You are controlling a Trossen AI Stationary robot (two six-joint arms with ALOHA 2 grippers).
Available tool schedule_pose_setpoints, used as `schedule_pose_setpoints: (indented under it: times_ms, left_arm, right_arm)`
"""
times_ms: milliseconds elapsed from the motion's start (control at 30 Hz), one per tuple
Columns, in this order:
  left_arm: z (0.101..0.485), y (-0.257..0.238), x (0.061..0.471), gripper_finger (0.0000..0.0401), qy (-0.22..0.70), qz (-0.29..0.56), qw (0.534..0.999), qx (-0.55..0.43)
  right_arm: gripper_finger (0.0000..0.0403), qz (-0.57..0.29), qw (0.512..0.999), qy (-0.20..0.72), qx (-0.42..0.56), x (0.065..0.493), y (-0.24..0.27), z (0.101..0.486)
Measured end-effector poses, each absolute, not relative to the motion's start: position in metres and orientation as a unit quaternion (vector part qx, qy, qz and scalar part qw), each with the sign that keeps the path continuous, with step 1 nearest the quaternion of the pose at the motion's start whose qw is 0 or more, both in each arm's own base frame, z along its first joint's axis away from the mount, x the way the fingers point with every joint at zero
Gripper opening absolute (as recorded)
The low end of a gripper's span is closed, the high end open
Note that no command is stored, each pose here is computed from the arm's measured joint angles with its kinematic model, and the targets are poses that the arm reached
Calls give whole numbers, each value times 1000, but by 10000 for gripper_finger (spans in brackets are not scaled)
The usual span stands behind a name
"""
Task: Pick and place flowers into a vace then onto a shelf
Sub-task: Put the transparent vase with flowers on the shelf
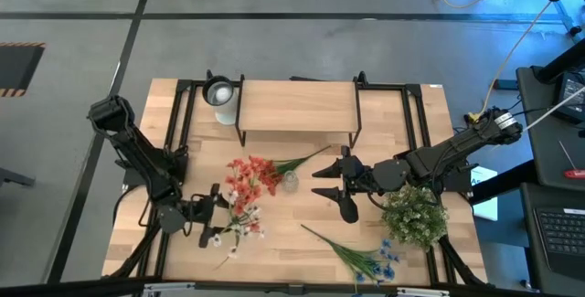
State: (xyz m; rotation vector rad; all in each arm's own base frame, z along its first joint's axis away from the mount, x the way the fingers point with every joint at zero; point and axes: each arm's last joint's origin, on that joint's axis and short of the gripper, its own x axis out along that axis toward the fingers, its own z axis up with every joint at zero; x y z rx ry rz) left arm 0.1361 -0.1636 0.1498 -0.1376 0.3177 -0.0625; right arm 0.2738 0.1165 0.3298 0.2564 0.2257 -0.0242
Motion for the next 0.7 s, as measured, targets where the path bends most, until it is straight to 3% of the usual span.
schedule_pose_setpoints:
  times_ms: [500,700]
  left_arm:
    - [142,-156,141,283,201,-35,978,-42]
    - [138,-155,139,259,226,-36,972,-61]
  right_arm:
    - [201,-12,985,112,127,274,116,330]
    - [201,-12,986,114,125,274,116,330]
